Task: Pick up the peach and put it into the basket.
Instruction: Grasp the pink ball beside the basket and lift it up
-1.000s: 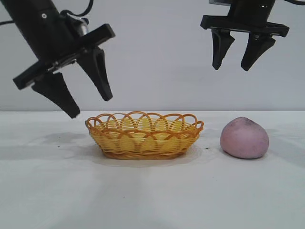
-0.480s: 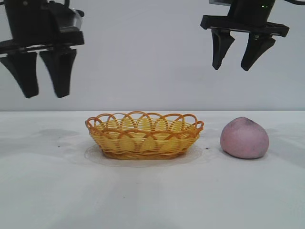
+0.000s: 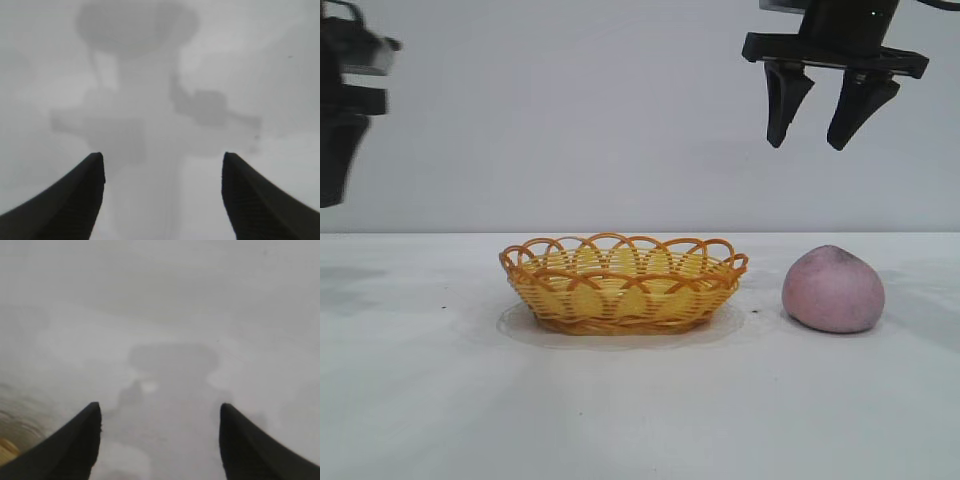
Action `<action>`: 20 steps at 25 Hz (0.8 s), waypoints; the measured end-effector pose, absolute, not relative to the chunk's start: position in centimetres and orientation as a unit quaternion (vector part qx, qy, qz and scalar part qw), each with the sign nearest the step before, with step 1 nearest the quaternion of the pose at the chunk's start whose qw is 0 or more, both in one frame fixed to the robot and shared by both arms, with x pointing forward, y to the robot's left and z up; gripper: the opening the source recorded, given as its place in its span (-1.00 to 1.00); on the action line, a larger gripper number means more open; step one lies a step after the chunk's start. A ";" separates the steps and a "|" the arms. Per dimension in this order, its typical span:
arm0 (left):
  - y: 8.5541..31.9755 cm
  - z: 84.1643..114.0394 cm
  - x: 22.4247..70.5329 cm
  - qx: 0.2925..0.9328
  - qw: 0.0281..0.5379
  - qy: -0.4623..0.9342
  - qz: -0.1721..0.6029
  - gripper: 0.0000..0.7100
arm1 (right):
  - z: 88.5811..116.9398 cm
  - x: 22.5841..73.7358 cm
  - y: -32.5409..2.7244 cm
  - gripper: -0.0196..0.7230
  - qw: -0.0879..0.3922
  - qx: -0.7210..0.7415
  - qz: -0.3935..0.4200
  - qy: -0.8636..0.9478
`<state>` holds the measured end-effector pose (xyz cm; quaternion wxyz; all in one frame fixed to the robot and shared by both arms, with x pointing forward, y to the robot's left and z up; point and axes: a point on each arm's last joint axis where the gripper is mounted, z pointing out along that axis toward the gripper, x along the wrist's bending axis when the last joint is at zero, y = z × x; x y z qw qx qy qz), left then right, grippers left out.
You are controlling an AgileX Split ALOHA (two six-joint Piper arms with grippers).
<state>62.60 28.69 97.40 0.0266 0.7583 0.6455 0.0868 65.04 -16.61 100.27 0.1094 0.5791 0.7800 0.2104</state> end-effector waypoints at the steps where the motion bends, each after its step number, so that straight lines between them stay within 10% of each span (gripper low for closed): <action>1: 29.5 97.4 62.5 0.752 0.022 0.654 0.083 0.37 | 100.3 65.0 -16.6 0.22 0.109 0.579 0.210 0.780; 20: 31.1 100.6 51.3 0.723 -0.003 0.687 0.073 0.37 | 100.2 65.0 -16.6 0.22 0.107 0.579 0.207 0.781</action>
